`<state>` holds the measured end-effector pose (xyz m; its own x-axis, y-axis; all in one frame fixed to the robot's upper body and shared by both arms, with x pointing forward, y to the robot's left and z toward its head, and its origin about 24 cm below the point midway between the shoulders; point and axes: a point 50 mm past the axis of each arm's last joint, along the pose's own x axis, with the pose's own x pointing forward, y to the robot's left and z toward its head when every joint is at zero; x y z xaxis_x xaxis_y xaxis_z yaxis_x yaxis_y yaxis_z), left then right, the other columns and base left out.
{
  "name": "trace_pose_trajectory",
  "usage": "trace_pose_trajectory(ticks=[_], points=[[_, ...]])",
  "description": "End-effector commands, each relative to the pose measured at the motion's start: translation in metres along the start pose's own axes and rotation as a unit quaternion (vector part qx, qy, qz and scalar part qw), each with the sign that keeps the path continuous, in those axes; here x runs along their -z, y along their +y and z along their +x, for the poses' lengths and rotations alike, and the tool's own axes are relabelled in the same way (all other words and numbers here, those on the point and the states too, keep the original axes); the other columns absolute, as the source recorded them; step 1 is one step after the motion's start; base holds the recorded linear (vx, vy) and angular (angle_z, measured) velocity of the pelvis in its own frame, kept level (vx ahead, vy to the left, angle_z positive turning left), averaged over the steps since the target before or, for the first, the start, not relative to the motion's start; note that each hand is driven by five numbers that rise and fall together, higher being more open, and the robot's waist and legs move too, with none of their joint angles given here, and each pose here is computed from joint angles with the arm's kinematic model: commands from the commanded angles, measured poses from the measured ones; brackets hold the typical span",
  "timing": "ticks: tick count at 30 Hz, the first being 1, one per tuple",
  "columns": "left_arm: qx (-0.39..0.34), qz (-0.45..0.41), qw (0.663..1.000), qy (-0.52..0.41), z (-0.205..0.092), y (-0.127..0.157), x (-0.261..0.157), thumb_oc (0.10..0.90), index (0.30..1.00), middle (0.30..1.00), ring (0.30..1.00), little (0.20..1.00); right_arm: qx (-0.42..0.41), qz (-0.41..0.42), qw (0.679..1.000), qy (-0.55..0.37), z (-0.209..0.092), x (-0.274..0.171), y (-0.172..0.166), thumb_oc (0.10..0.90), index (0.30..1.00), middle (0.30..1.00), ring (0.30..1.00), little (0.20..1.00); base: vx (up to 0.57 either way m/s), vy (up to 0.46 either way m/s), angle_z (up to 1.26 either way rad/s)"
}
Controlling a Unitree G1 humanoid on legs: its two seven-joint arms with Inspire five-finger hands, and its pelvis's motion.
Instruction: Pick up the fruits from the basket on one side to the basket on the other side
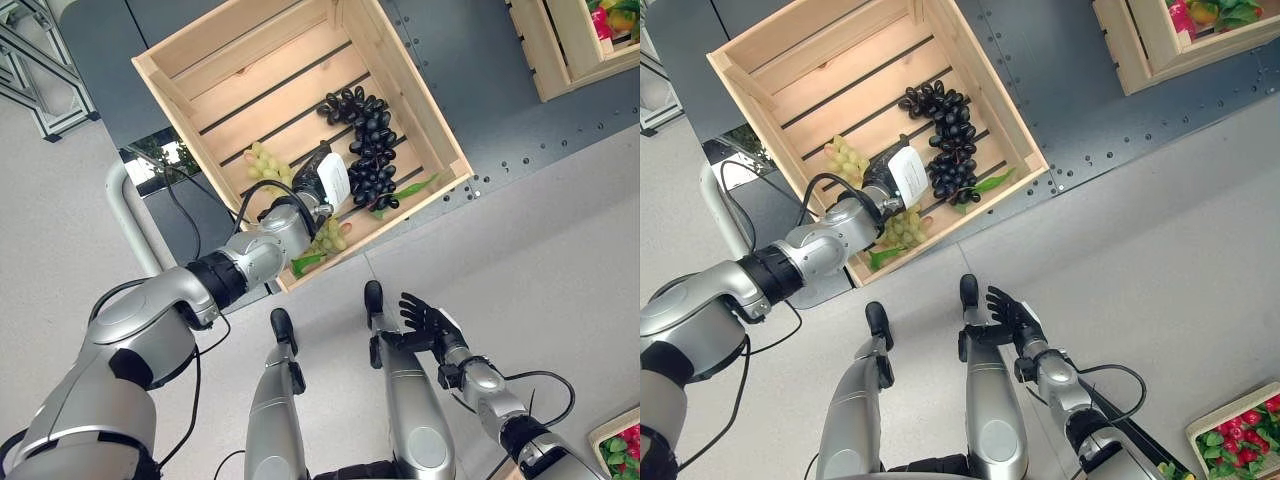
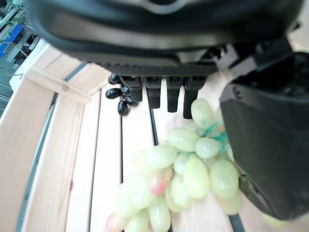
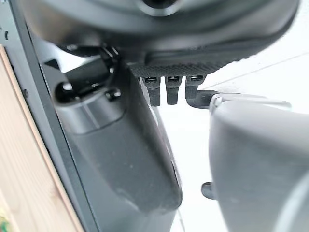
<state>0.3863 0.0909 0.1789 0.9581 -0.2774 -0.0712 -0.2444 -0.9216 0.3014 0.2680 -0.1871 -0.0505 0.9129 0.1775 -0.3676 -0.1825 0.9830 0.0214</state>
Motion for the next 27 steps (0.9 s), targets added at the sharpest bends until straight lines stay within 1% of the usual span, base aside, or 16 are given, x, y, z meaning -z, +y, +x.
trace_pose_trajectory(ticks=[1, 4, 7, 10, 11, 12, 14, 17, 18, 20, 24, 27], points=[[-0.001, -0.015, 0.995, 0.102, 0.001, -0.003, 0.049, 0.4, 0.3, 0.3, 0.3, 0.3, -0.001, 0.012, 0.999, -0.044, -0.004, -0.007, 0.004, 0.8, 0.9, 0.9, 0.9, 0.9, 0.0, 0.0, 0.0], [-0.01, -0.021, 0.994, 0.106, 0.0, -0.008, 0.05, 0.4, 0.3, 0.3, 0.3, 0.3, 0.001, 0.014, 0.999, -0.046, -0.005, -0.006, 0.003, 0.8, 0.9, 0.9, 0.9, 0.9, 0.0, 0.0, 0.0], [-0.04, -0.037, 0.992, 0.112, 0.0, -0.014, 0.053, 0.4, 0.3, 0.3, 0.3, 0.3, 0.004, 0.014, 0.999, -0.049, -0.005, -0.006, 0.002, 0.8, 0.9, 0.9, 0.9, 0.9, 0.0, 0.0, 0.0], [-0.097, -0.072, 0.986, 0.117, -0.001, -0.022, 0.054, 0.4, 0.3, 0.3, 0.3, 0.3, 0.015, 0.019, 0.998, -0.054, -0.007, -0.005, 0.0, 0.8, 0.9, 0.9, 0.9, 0.9, 0.0, 0.0, 0.0], [-0.124, -0.1, 0.979, 0.125, -0.003, -0.031, 0.055, 0.4, 0.3, 0.3, 0.3, 0.3, 0.022, 0.02, 0.998, -0.058, -0.008, -0.006, -0.003, 0.8, 0.9, 0.9, 0.9, 0.9, 0.0, 0.0, 0.0], [-0.125, -0.102, 0.979, 0.126, -0.003, -0.032, 0.056, 0.4, 0.3, 0.3, 0.3, 0.3, 0.022, 0.02, 0.998, -0.058, -0.008, -0.006, -0.003, 0.8, 0.9, 0.9, 0.9, 0.9, 0.0, 0.0, 0.0], [-0.167, -0.153, 0.962, 0.15, -0.008, -0.052, 0.06, 0.4, 0.3, 0.3, 0.3, 0.3, 0.037, 0.021, 0.997, -0.065, -0.011, -0.006, -0.01, 0.8, 0.9, 0.9, 0.9, 0.9, 0.0, 0.0, 0.0], [-0.193, -0.181, 0.95, 0.166, -0.013, -0.064, 0.062, 0.4, 0.3, 0.3, 0.3, 0.3, 0.047, 0.023, 0.996, -0.07, -0.013, -0.007, -0.013, 0.8, 0.9, 0.9, 0.9, 0.9, 0.0, 0.0, 0.0], [-0.219, -0.201, 0.937, 0.182, -0.021, -0.076, 0.063, 0.4, 0.3, 0.3, 0.3, 0.3, 0.055, 0.024, 0.995, -0.075, -0.016, -0.007, -0.017, 0.8, 0.9, 0.9, 0.9, 0.9, 0.0, 0.0, 0.0], [-0.259, -0.226, 0.916, 0.209, -0.031, -0.086, 0.066, 0.4, 0.3, 0.3, 0.3, 0.3, 0.066, 0.026, 0.994, -0.085, -0.019, -0.009, -0.02, 0.8, 0.9, 0.9, 0.9, 0.9, 0.0, 0.0, 0.0], [-0.32, -0.255, 0.877, 0.252, -0.053, -0.104, 0.07, 0.4, 0.3, 0.3, 0.3, 0.3, 0.084, 0.038, 0.989, -0.112, -0.027, -0.015, -0.022, 0.8, 0.9, 0.9, 0.9, 0.9, 0.0, 0.0, 0.0], [-0.363, -0.27, 0.851, 0.266, -0.069, -0.107, 0.066, 0.4, 0.3, 0.3, 0.3, 0.3, 0.104, 0.045, 0.983, -0.146, -0.034, -0.025, -0.024, 0.8, 0.9, 0.9, 0.9, 0.9, 0.0, -0.001, 0.01]])
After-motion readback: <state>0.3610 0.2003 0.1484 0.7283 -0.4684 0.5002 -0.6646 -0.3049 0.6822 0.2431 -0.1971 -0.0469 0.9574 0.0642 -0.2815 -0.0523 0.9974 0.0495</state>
